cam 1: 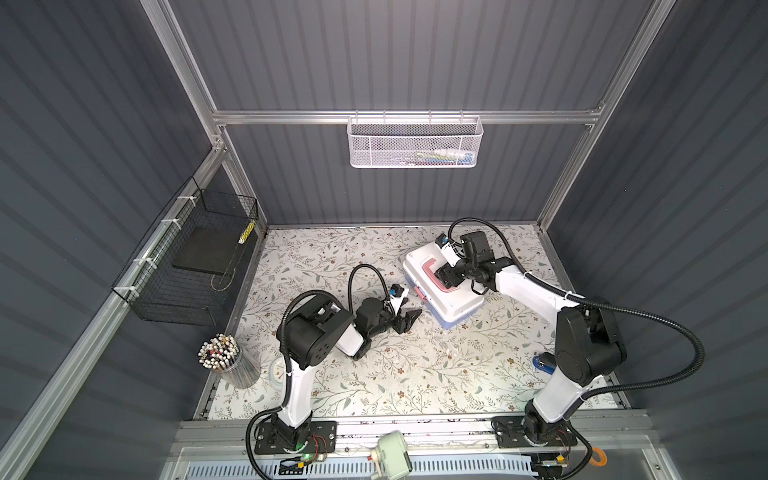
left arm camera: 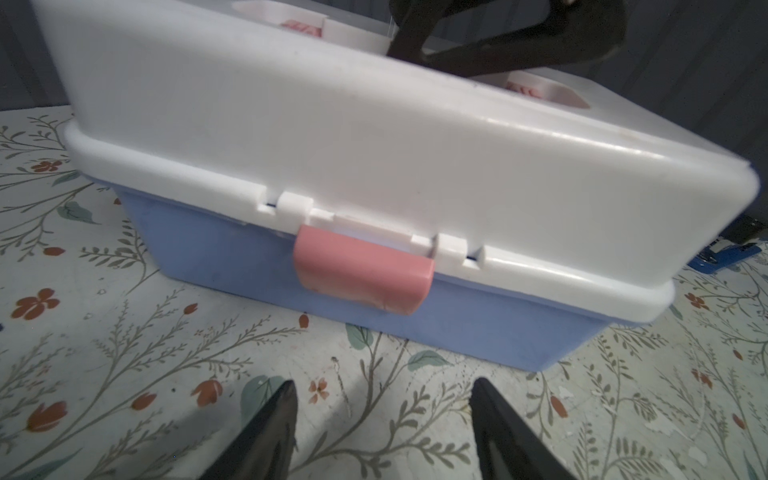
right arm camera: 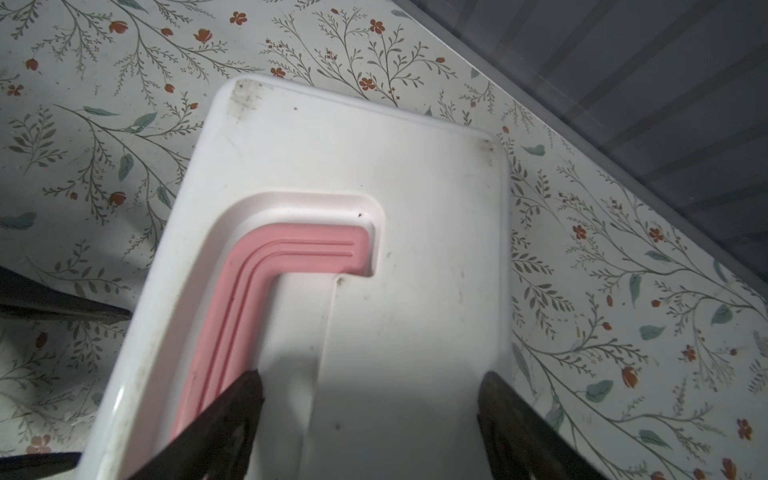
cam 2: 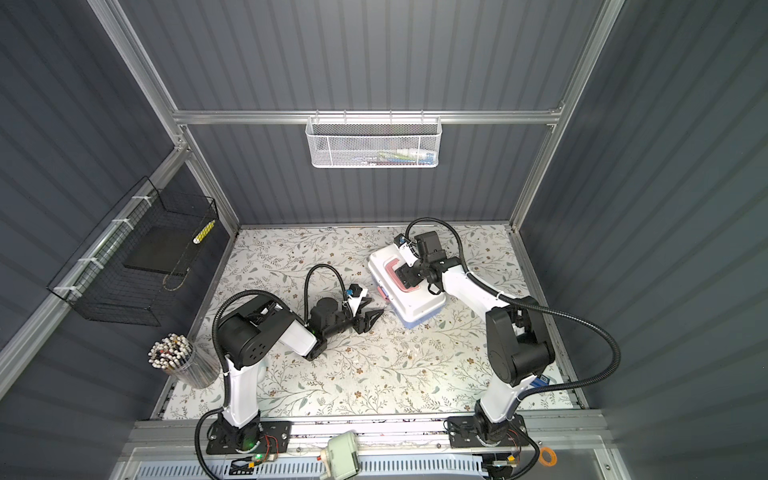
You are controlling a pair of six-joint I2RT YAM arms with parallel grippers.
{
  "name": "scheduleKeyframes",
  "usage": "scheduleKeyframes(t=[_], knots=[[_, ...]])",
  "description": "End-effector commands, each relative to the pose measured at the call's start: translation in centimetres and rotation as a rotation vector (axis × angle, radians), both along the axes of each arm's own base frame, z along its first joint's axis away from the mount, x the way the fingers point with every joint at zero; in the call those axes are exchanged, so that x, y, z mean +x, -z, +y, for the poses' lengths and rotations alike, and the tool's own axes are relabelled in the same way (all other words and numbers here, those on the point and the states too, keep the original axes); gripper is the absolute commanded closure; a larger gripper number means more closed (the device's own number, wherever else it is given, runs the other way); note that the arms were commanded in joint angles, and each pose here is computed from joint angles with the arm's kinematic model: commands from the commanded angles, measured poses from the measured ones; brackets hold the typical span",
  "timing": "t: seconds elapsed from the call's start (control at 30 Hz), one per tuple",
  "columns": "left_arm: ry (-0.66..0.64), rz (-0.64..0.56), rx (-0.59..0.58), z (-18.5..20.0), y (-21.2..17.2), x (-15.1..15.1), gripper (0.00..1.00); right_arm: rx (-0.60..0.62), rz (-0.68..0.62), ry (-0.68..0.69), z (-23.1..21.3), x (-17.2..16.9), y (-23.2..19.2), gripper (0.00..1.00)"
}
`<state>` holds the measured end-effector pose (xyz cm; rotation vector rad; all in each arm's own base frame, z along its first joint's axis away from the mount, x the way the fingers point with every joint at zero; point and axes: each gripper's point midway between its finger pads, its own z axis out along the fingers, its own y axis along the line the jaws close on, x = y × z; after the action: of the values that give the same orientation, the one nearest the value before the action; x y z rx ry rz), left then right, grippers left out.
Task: Pack the tool kit
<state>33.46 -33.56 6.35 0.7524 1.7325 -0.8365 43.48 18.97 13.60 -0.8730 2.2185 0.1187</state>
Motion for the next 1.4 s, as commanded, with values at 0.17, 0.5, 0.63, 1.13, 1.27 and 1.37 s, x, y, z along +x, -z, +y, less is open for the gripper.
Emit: scheduleKeyframes(t=[0.17,0.5,0.63,1.13,1.27,1.37], knots=[[-0.008,-0.043,0.000,0.0,-1.0,0.2,0.33,-0.117,0.387,0.090,-4.7,-5.5,8.5,0.16],[0.005,-0.048,-0.023,-0.5,-1.5,0.4,0.33,-0.091,0.497,0.021,-4.6,-6.2,9.8,0.22],[0.008,-0.047,-0.024,-0.6,-1.5,0.3,0.33,-0.113,0.521,0.008,-5.0,-6.8,10.6,0.31],[-0.006,-0.049,0.001,0.0,-0.8,-0.5,0.34,-0.129,0.570,-0.128,-2.7,-10.3,11.7,0.44],[-0.012,-0.064,0.006,0.0,-0.7,-0.9,0.35,-0.108,0.574,-0.156,-1.9,-11.2,11.3,0.45],[-0.014,-0.083,0.003,0.0,-0.7,-1.3,0.38,-0.109,0.577,-0.166,-1.8,-11.7,11.2,0.46]])
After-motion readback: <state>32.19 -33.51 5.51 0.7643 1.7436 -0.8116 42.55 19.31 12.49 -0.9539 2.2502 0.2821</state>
